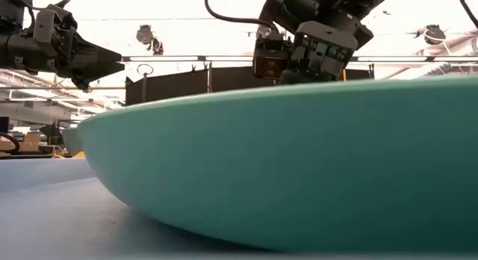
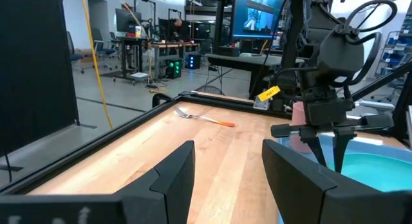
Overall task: Set up tray
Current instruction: Put the green plate on the blue tray
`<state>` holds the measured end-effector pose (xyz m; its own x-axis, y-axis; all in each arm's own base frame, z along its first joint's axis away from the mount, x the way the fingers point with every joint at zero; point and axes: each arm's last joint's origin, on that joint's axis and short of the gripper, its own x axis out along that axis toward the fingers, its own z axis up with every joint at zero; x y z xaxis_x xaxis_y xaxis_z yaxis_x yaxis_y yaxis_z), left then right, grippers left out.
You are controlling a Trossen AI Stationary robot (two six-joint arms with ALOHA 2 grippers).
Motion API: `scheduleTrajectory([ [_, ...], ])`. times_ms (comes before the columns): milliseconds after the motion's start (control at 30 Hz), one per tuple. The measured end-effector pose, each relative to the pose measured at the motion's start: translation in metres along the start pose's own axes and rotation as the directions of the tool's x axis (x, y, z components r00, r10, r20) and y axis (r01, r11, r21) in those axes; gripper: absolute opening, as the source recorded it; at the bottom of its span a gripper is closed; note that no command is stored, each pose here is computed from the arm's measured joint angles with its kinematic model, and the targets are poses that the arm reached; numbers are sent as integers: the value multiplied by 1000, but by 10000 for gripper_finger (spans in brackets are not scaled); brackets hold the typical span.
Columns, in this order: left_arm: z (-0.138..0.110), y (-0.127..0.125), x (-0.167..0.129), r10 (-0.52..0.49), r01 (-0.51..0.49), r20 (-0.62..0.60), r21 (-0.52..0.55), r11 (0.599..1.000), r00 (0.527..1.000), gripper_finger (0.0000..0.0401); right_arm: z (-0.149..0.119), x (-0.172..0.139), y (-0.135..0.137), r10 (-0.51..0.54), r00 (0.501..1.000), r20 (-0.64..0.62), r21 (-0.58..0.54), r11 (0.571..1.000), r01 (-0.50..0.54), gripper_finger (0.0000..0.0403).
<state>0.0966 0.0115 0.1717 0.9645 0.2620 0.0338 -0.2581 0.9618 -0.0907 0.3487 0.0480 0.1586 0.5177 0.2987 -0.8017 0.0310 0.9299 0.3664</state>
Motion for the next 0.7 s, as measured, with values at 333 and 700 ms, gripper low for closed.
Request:
scheduleTrajectory([
  [333, 0, 0, 0, 0, 0, 0, 0, 1000, 1000, 186, 18, -11, -3, 34, 988, 153, -45, 999, -27, 95],
  [700, 0, 0, 0, 1, -1, -3, 2, 1000, 1000, 186, 20, -22, 16, 195, 968, 159, -69, 980, -186, 84],
])
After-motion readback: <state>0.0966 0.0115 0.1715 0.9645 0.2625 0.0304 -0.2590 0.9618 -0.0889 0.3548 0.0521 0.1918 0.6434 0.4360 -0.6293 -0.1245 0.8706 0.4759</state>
